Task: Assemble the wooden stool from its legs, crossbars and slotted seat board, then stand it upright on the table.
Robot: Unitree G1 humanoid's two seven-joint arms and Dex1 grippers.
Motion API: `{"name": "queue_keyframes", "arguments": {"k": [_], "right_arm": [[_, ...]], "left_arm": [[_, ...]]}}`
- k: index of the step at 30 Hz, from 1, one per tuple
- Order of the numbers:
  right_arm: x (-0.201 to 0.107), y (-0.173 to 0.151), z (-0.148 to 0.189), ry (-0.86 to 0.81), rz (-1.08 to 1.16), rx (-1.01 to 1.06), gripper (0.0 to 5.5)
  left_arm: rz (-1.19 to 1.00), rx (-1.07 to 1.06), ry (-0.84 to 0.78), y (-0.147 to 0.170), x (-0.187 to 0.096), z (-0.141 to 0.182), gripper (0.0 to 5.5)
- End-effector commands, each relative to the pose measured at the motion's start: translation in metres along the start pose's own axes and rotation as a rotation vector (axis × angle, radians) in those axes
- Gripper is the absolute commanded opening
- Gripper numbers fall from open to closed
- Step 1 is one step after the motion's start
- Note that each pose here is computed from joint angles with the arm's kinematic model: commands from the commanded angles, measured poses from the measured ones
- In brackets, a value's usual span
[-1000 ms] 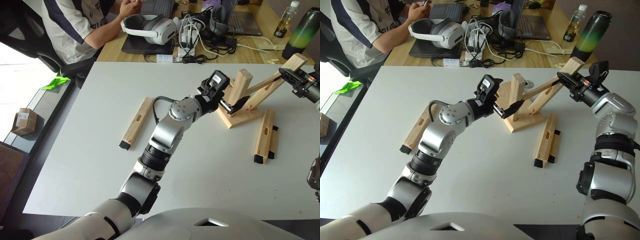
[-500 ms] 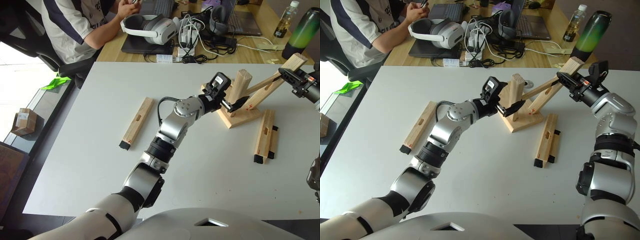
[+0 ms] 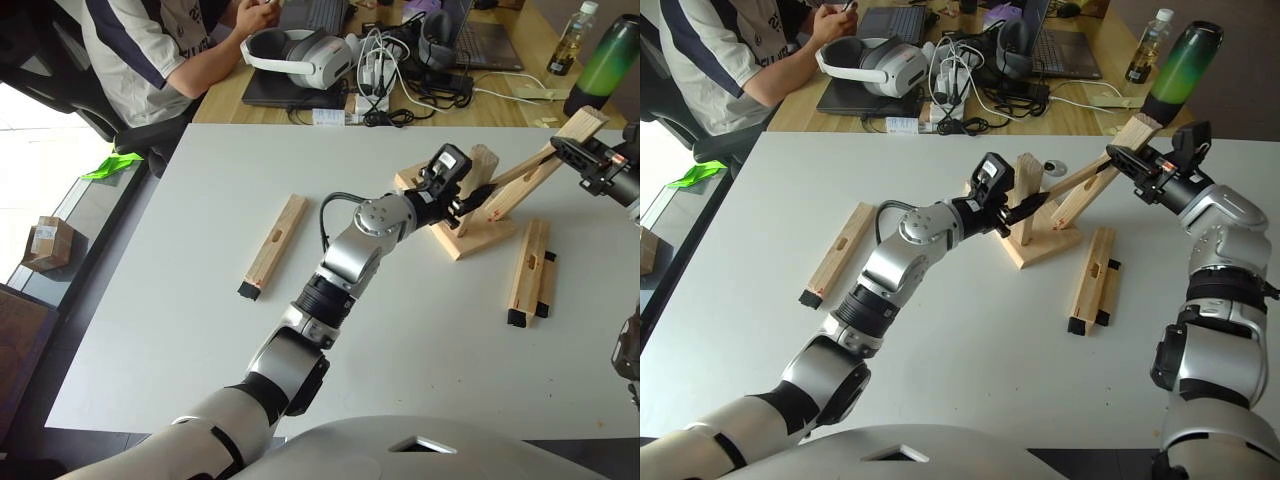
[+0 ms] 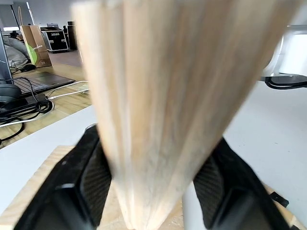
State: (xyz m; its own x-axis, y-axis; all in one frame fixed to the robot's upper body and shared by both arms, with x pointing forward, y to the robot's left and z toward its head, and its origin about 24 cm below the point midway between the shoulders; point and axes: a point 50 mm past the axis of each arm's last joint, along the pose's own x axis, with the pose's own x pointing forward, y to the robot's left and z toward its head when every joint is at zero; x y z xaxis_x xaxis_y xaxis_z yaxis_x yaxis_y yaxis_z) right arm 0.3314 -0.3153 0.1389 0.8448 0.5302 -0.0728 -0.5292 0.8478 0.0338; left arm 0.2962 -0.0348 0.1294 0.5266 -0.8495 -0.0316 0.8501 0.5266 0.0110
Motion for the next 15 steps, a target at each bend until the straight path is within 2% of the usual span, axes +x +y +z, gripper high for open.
{"name": "queue_keyframes", "arguments": {"k": [1, 8, 11, 15], "right_arm": [[0.022, 0.014, -0.014, 0.093, 0.105, -0.054, 1.11], [0.055, 0.039, -0.035, 0.135, 0.201, -0.072, 1.12], [0.047, 0.032, -0.039, 0.135, 0.158, -0.076, 1.12], [0.035, 0.023, -0.048, 0.145, 0.074, -0.073, 1.12]], "left_arm": [[0.032, -0.029, 0.049, -0.007, -0.015, -0.005, 2.10], [0.166, 0.016, 0.211, 0.006, -0.037, -0.018, 2.05], [0.191, -0.031, 0.291, 0.009, -0.037, -0.040, 2.03], [0.170, -0.069, 0.328, 0.005, -0.035, -0.049, 2.03]]}}
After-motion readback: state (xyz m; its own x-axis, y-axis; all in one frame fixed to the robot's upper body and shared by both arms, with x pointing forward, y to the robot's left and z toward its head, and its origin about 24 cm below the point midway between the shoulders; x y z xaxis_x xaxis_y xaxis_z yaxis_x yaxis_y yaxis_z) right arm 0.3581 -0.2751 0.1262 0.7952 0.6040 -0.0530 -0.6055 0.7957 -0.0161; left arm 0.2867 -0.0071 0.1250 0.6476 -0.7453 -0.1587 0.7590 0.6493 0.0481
